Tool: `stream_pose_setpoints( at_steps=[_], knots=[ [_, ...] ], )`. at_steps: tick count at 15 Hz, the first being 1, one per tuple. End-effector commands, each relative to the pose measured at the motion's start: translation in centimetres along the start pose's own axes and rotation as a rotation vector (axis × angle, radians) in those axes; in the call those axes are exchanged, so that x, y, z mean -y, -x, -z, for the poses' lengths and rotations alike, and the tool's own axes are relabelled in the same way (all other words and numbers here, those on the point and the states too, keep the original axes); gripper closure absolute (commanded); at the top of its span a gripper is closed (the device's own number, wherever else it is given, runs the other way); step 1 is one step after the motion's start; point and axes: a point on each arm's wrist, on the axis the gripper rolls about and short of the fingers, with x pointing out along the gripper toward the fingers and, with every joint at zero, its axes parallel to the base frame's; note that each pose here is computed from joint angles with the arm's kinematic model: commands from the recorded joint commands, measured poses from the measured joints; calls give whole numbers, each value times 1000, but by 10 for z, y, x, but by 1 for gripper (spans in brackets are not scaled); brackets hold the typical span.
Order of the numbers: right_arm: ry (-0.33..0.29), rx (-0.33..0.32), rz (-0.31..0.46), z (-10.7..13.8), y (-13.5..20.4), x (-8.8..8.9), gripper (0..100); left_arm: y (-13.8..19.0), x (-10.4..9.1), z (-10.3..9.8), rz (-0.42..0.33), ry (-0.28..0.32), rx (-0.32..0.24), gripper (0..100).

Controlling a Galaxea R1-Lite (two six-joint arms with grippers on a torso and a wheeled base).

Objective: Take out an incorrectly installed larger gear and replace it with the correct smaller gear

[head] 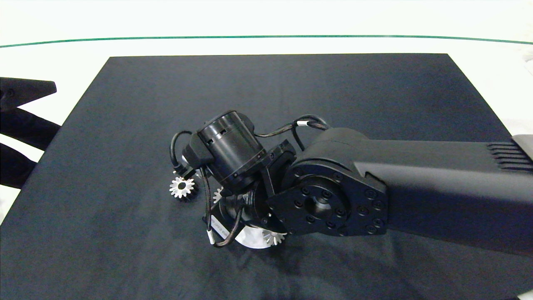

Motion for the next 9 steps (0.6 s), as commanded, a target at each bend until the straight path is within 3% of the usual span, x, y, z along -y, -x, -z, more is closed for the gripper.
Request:
stream_pose_setpoints(
  at_steps=[1,9],
  knots=[
    [7,-14,-1,2,0,-1,75,0,0,0,-2,1,0,0],
    [18,-41,-1,5,-8,-4,75,0,0,0,-2,1,0,0]
  ],
)
